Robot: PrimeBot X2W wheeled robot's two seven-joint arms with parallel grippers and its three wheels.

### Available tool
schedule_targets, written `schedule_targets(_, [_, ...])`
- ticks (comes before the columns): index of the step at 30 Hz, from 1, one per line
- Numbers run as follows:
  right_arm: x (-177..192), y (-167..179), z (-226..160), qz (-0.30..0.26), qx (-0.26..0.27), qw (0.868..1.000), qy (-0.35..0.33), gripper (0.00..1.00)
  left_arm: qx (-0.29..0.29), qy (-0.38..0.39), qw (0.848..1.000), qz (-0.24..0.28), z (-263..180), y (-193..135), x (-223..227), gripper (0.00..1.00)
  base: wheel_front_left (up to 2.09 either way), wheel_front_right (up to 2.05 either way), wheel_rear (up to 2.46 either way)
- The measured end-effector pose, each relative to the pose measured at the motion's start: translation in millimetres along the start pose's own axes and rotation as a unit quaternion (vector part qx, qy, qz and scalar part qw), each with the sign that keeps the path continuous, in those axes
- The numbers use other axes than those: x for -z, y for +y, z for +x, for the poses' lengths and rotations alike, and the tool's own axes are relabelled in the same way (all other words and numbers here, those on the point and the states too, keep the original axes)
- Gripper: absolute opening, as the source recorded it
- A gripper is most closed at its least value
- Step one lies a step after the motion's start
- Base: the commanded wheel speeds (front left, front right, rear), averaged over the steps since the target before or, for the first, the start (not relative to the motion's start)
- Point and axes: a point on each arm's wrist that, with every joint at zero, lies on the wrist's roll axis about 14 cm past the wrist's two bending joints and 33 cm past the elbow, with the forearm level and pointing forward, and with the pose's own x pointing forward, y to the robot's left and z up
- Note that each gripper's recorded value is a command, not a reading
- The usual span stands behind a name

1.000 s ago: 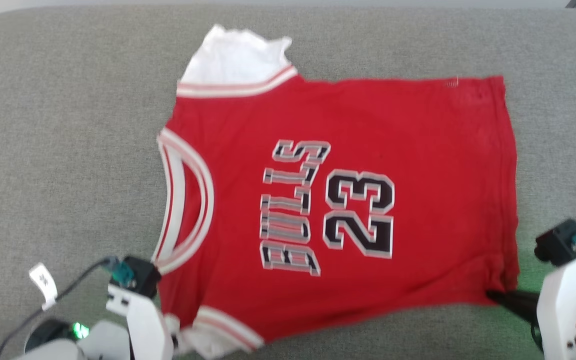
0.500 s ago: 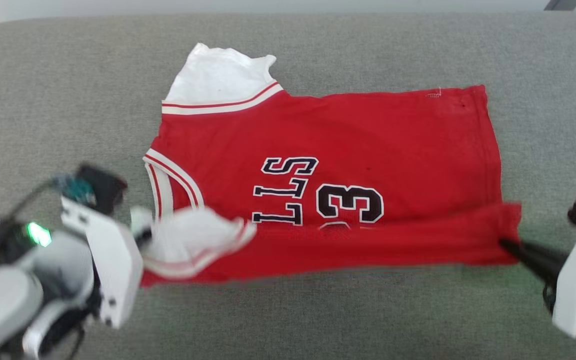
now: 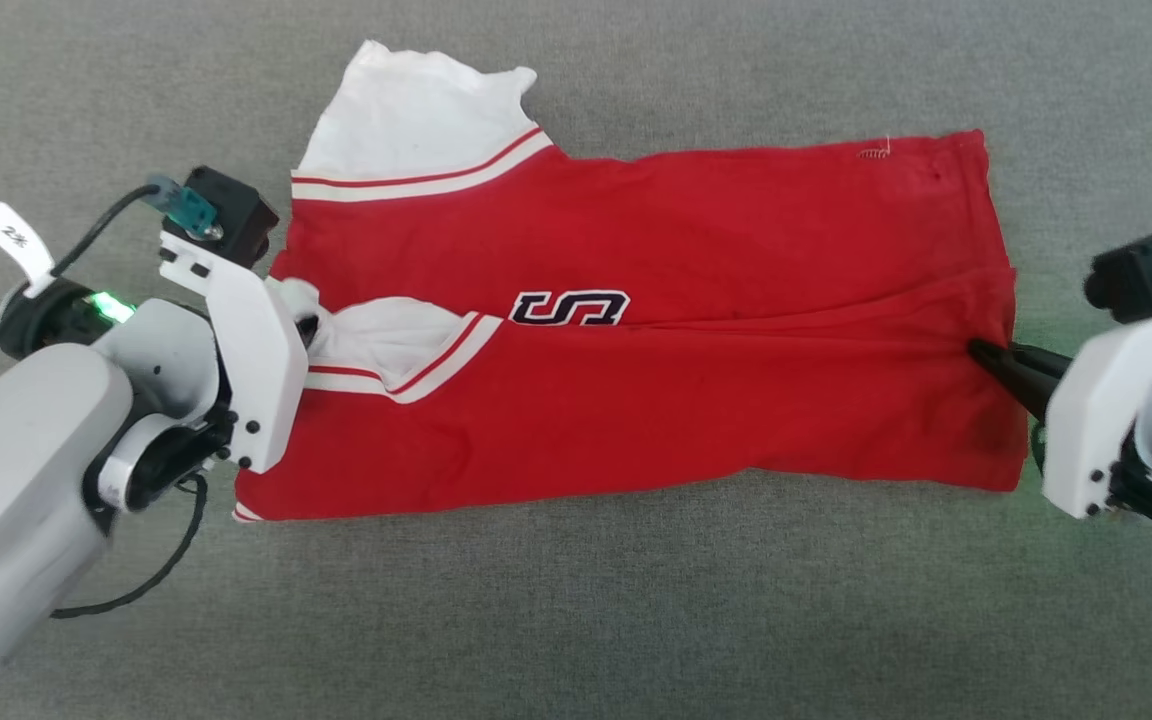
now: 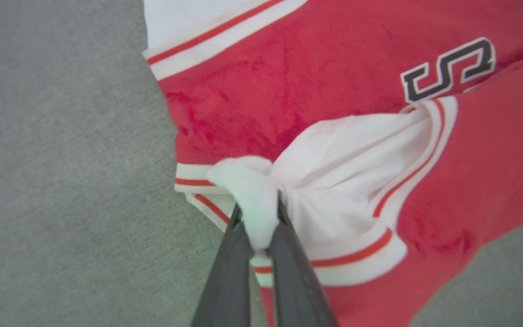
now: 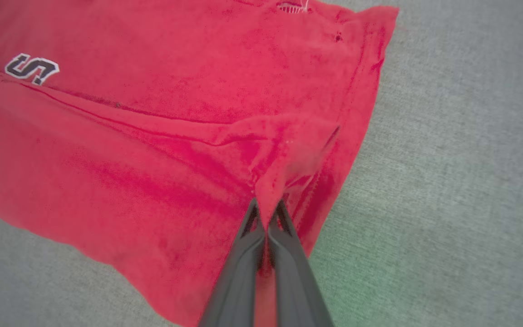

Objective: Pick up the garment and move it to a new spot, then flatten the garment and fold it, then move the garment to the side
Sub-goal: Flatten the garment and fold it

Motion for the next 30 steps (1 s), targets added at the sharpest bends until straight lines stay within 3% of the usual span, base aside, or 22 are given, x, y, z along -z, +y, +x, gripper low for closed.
schedule_targets(5, [10.1, -3.2, 20.2, 0.002, 0.002, 1.0, 0.025, 0.0, 0.012, 0.06, 0.997, -0.037, 29.7, 3.5, 30.8, 0.0, 0.0, 0.0, 0.0])
schedule_targets(6, [11.3, -3.2, 22.1, 0.005, 0.001, 1.0, 0.028, 0.0, 0.014, 0.067, 0.996, -0.048, 32.2, 4.6, 32.7, 0.05, 0.0, 0.0, 0.0])
schedule_targets(7, [11.7, -3.3, 23.6, 0.01, 0.0, 1.0, 0.028, 0.03, 0.015, 0.075, 0.995, -0.058, 34.1, 5.0, 34.7, 0.18, 0.0, 0.0, 0.0])
schedule_targets(9, [13.5, -3.1, 25.3, 0.008, -0.001, 0.999, 0.033, 0.34, 0.014, 0.084, 0.994, -0.064, 36.0, 6.9, 36.0, 0.52, 0.0, 0.0, 0.0])
schedule_targets(10, [13.5, -3.1, 25.3, 0.008, -0.001, 0.999, 0.033, 0.48, 0.014, 0.084, 0.994, -0.064, 36.0, 6.9, 36.0, 0.9, 0.0, 0.0, 0.0])
schedule_targets(11, [9.7, -4.2, 25.4, 0.004, 0.001, 1.0, 0.027, 0.93, 0.011, 0.095, 0.993, -0.07, 35.9, 8.3, 36.4, 1.0, 0.0, 0.0, 0.0])
schedule_targets(12, [6.9, -4.6, 24.9, 0.003, 0.002, 1.0, 0.02, 1.0, 0.008, 0.099, 0.992, -0.072, 34.9, 9.9, 35.8, 1.0, 0.0, 0.0, 0.0])
schedule_targets(22, [-33.5, -20.1, 1.0, 0.002, 0.03, 0.996, -0.087, 1.0, -0.064, 0.115, 0.989, -0.068, -5.6, 40.3, 25.9, 1.0, 0.0, 0.0, 0.0])
schedule_targets(30, [-42.9, -25.0, -31.5, 0.023, 0.067, 0.982, -0.178, 1.0, -0.074, 0.125, 0.988, -0.06, -46.8, 22.2, 31.9, 1.0, 0.0, 0.0, 0.0])
